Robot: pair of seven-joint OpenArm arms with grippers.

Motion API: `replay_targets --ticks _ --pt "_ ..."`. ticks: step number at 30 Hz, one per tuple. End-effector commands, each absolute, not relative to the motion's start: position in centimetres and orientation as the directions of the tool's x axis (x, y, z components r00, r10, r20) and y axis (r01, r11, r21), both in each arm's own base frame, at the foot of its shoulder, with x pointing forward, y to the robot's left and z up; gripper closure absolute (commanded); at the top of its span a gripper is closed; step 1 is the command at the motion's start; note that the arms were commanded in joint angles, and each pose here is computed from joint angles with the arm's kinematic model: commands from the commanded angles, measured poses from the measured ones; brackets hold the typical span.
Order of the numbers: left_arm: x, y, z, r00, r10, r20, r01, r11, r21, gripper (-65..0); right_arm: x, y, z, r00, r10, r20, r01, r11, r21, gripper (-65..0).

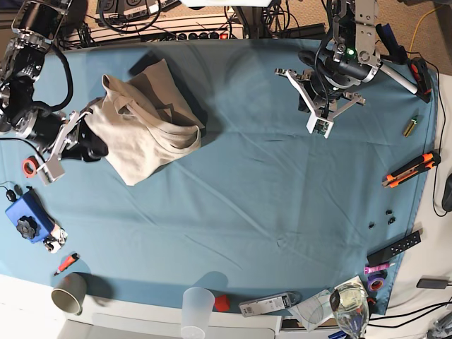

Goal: Fold the T-shirt properly
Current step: 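Fold the held end over onto the shirt stack with the right gripper, then press and smooth the folded shirt, then open the right gripper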

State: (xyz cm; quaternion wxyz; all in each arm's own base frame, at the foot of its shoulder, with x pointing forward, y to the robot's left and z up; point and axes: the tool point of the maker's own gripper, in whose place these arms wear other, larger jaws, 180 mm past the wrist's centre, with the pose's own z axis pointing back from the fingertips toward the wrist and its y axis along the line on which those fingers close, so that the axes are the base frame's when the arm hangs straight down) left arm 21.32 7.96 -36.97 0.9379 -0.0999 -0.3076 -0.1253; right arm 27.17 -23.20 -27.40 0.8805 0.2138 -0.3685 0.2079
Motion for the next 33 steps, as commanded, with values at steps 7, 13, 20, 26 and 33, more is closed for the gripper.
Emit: replay_targets --ticks 7,13,20,26,33 --pt "22.0 7.8 -35.9 0.752 -0.164 0.639 0.3 0.948 -0.11 0.0 26.6 -22.9 -30.1 0.71 0.182 0.68 -0.505 0.805 0.312 -14.7" --pt "22.3 7.8 -35.7 0.744 -0.162 0.648 0.301 0.948 -0.108 0.0 22.8 -18.4 -34.3 0.773 0.29 0.564 -0.567 0.715 0.409 -14.6" --pt "22.7 7.8 -35.5 0.737 -0.162 0.656 0.302 0.947 -0.105 0.0 18.8 -15.0 -38.4 0.771 0.471 0.428 -0.633 0.639 0.438 -14.7" --pt "22.7 7.8 -35.5 0.737 -0.163 0.656 0.302 0.947 -0.105 0.0 19.1 -12.9 -36.1 0.76 0.409 0.505 -0.646 0.57 0.509 -14.6" --pt "22.7 7.8 -35.5 0.737 -0.162 0.656 0.302 0.947 -0.105 0.0 22.9 -15.1 -29.6 0.64 0.343 0.687 -0.702 0.626 0.341 -14.7"
